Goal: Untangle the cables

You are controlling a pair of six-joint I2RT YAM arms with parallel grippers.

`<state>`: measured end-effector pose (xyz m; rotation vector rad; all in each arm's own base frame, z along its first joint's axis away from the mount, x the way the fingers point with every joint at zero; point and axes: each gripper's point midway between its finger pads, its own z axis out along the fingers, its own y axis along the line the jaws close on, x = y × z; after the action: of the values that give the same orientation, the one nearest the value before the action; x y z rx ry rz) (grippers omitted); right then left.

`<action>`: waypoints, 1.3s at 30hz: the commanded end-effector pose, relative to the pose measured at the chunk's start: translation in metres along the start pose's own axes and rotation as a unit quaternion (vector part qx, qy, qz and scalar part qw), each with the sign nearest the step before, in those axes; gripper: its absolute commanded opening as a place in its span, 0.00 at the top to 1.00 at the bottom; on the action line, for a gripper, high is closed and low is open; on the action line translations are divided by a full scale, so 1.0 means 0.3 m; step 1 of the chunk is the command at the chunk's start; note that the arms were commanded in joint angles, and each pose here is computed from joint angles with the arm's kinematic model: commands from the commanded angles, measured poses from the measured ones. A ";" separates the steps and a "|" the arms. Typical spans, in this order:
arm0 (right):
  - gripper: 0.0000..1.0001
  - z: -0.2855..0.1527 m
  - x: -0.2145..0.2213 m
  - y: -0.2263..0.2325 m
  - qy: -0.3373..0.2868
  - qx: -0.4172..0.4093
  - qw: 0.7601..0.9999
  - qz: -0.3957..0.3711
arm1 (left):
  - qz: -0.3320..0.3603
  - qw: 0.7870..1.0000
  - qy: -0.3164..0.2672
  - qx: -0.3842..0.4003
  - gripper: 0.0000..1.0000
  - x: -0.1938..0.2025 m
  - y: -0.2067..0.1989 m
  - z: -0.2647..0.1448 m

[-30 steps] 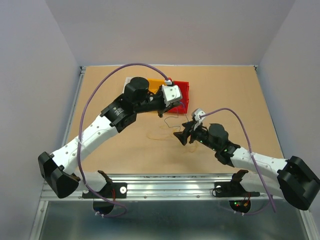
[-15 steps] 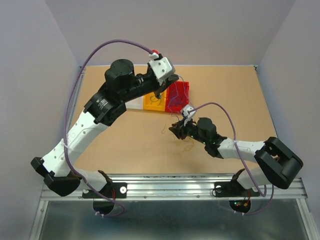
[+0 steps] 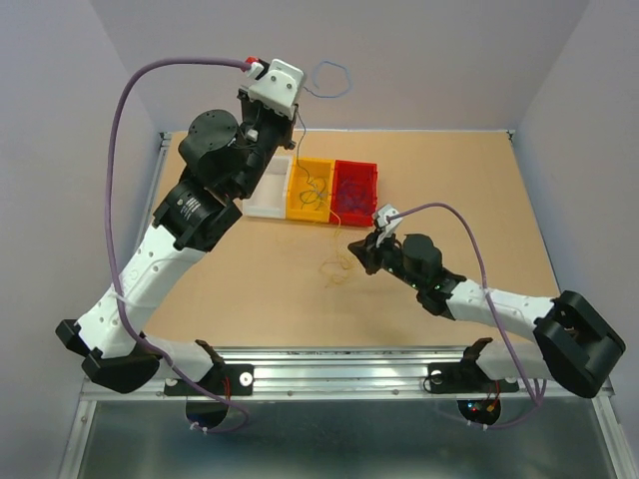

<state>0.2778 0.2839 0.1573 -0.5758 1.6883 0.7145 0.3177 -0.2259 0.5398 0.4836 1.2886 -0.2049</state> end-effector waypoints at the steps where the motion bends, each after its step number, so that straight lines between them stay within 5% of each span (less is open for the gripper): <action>1: 1.00 -0.037 -0.065 -0.056 -0.002 0.061 0.998 0.020 | -0.009 0.991 -0.027 -0.128 1.00 -0.075 0.175 -0.013; 5: 0.98 -0.102 -0.077 -0.049 -0.006 0.062 0.998 0.027 | -0.014 0.991 -0.039 -0.131 1.00 -0.085 0.182 -0.011; 6: 0.70 -0.114 -0.059 -0.037 -0.001 0.049 0.999 0.021 | -0.016 0.992 -0.049 -0.112 1.00 -0.103 0.166 -0.018; 10: 0.24 -0.150 -0.130 0.026 -0.061 -0.008 0.998 -0.011 | -0.026 0.997 -0.065 -0.036 1.00 -0.117 0.081 -0.032; 16: 0.01 -0.109 -0.164 0.051 -0.092 -0.033 0.995 -0.021 | -0.045 0.997 -0.058 0.009 1.00 -0.107 0.024 -0.041; 34: 0.00 0.097 -0.256 0.231 -0.166 -0.198 0.966 -0.018 | -0.098 0.982 -0.045 0.153 1.00 -0.087 -0.175 -0.041; 37: 0.11 0.128 -0.266 0.215 -0.175 -0.185 0.967 -0.015 | -0.106 0.980 -0.041 0.163 1.00 -0.086 -0.189 -0.039; 38: 0.33 0.136 -0.267 0.212 -0.176 -0.183 0.967 -0.014 | -0.107 0.979 -0.042 0.167 1.00 -0.091 -0.192 -0.043; 39: 0.44 0.144 -0.277 0.213 -0.179 -0.182 0.967 -0.014 | -0.109 0.979 -0.043 0.169 1.00 -0.095 -0.193 -0.045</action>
<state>0.2713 0.3494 0.1858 -0.7122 1.4111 1.0303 0.2900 -0.2717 0.5244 0.6177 1.2943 -0.5500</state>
